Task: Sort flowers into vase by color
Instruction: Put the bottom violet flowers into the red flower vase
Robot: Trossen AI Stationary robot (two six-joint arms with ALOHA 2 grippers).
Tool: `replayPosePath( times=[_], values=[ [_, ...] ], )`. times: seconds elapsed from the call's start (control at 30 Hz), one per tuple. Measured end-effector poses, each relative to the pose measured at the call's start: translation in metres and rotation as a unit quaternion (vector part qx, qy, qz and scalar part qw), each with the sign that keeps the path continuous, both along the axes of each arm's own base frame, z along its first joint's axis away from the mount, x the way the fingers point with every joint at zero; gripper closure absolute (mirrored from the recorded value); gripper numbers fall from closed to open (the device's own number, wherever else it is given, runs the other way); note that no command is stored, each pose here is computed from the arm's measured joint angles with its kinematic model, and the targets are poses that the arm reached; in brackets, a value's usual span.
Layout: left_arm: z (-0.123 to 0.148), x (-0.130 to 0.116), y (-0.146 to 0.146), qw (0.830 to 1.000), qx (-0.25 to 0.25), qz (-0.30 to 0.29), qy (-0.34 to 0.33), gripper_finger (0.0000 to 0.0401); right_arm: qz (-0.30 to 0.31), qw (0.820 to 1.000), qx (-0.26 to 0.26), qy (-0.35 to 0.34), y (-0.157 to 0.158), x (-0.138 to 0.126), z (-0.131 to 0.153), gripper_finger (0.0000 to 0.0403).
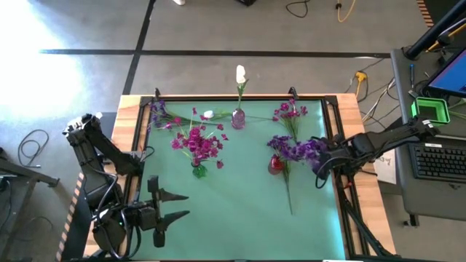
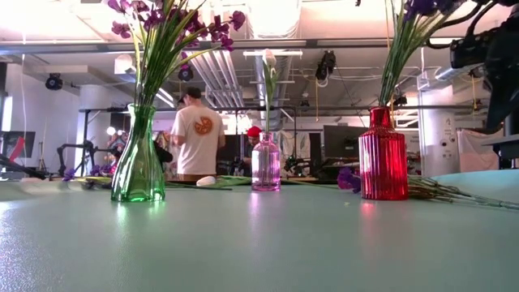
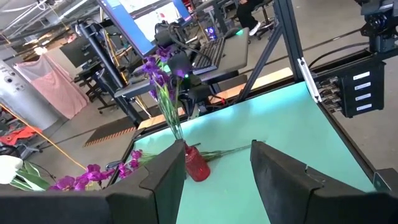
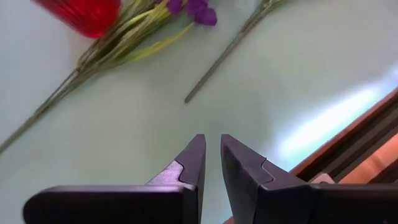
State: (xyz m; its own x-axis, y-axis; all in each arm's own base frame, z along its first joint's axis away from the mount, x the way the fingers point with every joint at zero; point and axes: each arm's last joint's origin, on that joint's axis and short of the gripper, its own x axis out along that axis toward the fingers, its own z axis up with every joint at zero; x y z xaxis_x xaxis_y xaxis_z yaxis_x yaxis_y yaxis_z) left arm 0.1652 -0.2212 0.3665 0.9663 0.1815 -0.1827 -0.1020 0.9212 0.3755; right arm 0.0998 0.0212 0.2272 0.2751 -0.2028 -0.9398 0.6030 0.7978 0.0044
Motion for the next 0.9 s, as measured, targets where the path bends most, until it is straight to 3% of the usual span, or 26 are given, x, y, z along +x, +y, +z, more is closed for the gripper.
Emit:
replayPosePath(
  times=[0.4, 0.67, 0.9],
  values=[
    [0.000, 0.000, 0.000, 1.000, 0.000, 0.000, 0.000, 0.0232, -0.048, 0.995, 0.088, -0.026, 0.010, 0.005, 0.001, 0.0360],
    [0.000, 0.000, 0.000, 1.000, 0.000, 0.000, 0.000, 0.0232, -0.097, 0.991, 0.058, -0.073, 0.019, 0.005, 0.001, 0.0360],
    [0.000, 0.000, 0.000, 1.000, 0.009, -0.002, 0.002, 0.0232, -0.043, 0.991, 0.082, -0.096, 0.034, 0.017, -0.002, 0.0360]
  ],
)
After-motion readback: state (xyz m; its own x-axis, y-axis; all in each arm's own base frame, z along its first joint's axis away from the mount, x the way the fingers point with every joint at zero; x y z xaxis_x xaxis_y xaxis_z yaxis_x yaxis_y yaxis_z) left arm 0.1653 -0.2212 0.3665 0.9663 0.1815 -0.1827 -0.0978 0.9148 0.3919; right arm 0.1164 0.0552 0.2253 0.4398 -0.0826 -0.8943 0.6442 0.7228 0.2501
